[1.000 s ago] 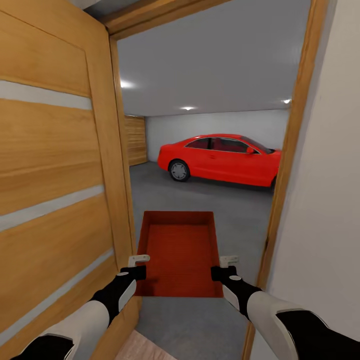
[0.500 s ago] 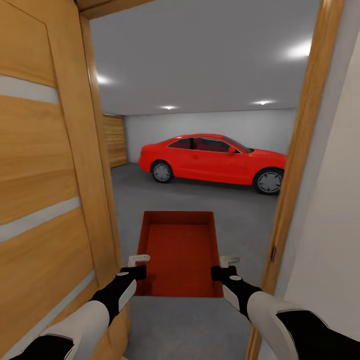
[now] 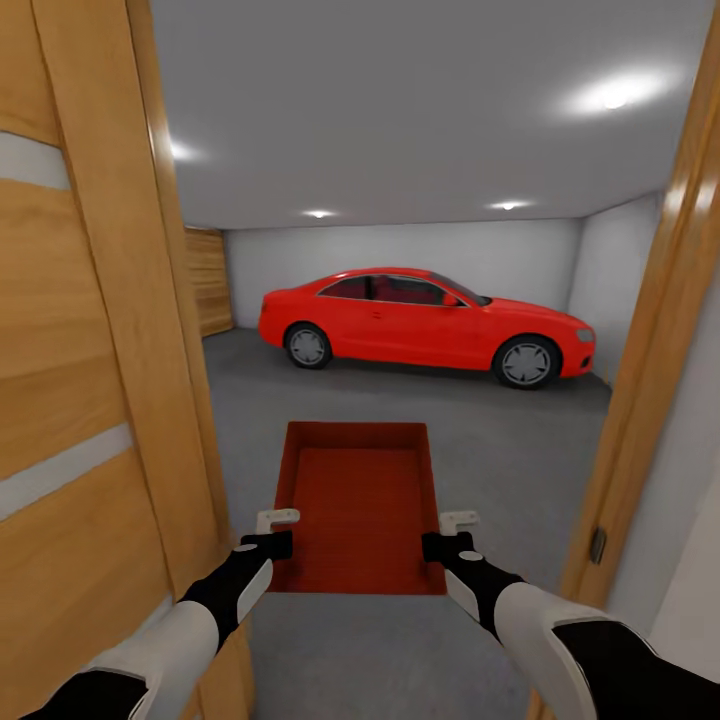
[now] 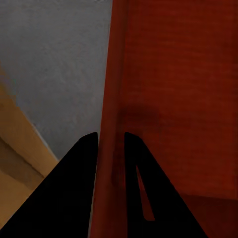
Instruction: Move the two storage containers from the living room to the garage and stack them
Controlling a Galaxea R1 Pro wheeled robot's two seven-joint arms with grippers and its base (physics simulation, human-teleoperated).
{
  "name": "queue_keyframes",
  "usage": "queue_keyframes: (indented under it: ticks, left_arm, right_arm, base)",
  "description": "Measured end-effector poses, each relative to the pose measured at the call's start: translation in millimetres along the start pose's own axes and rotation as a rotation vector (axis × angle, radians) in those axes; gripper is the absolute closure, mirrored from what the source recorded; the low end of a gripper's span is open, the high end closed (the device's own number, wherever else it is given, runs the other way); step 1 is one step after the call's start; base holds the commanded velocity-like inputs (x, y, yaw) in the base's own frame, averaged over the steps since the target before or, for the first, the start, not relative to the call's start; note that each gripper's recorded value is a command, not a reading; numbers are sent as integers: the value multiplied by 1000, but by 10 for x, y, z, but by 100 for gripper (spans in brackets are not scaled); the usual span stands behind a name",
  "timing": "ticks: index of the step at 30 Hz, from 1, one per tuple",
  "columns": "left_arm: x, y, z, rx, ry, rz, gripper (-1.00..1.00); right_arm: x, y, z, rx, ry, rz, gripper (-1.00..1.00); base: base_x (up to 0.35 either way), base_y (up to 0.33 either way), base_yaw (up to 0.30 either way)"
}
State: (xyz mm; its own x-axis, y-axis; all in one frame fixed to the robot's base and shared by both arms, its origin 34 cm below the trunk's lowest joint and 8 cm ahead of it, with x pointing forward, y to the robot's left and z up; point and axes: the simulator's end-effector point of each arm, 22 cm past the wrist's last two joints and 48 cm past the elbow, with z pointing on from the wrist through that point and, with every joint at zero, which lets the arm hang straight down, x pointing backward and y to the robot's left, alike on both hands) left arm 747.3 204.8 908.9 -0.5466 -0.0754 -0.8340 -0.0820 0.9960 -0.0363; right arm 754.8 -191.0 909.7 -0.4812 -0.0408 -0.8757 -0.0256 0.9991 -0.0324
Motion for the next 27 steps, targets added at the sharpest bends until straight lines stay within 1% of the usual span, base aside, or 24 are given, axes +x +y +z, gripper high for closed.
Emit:
queue_keyframes:
  ticks: [5, 10, 14, 21, 27]
  left_arm:
    - [-1, 3, 1, 0, 0, 0, 100]
    - [1, 0, 0, 0, 0, 0, 100]
    - [-1, -4, 0, 0, 0, 1, 100]
    - [-1, -7, 3, -1, 1, 1, 100]
    - [-2, -5, 4, -1, 1, 2, 100]
  right_arm:
    - [-2, 3, 0, 0, 0, 0, 100]
    - [0, 0, 0, -1, 0, 0, 100]
    - [1, -4, 1, 0, 0, 0, 100]
    - [1, -7, 6, 0, 0, 1, 100]
    - [3, -5, 6, -1, 1, 1, 100]
  base:
    - [299, 216, -271]
    - [299, 215, -72]
    - [260, 145, -179]
    - [44, 17, -246]
    - [3, 1, -46]
